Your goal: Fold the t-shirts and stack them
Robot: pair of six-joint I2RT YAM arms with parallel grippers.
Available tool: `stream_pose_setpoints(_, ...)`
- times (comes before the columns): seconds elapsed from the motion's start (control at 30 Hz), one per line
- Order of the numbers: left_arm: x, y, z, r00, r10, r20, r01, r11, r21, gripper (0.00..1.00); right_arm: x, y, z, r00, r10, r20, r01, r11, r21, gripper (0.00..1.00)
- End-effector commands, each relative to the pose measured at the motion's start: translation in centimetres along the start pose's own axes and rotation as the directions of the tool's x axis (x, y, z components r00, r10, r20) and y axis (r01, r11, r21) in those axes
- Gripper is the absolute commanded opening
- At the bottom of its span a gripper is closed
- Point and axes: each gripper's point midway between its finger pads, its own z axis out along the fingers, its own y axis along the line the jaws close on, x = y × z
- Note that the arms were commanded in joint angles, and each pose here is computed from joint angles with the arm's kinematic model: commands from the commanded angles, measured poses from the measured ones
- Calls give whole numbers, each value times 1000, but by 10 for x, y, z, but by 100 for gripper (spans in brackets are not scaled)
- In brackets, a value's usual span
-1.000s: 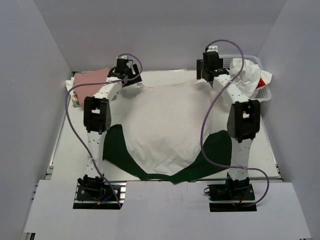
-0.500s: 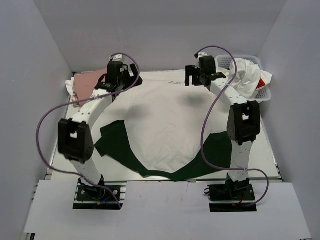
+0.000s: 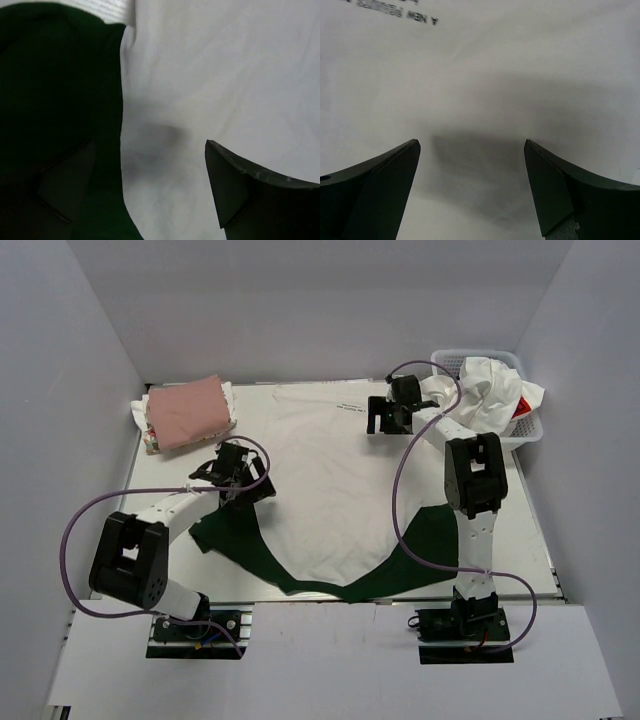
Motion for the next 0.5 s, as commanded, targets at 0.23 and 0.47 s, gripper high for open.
stream_pose_setpoints(0.23,-66,-26,94,999,38,-31,-43,986,-162,100,102,-50,-27,945,280,-167,-240,945,224,90)
stream_pose_setpoints(0.47,-139,-77,173,989,147,-24,-149,979,-137,100,216,-33,-119,890,409,-201,-333,885,327,90)
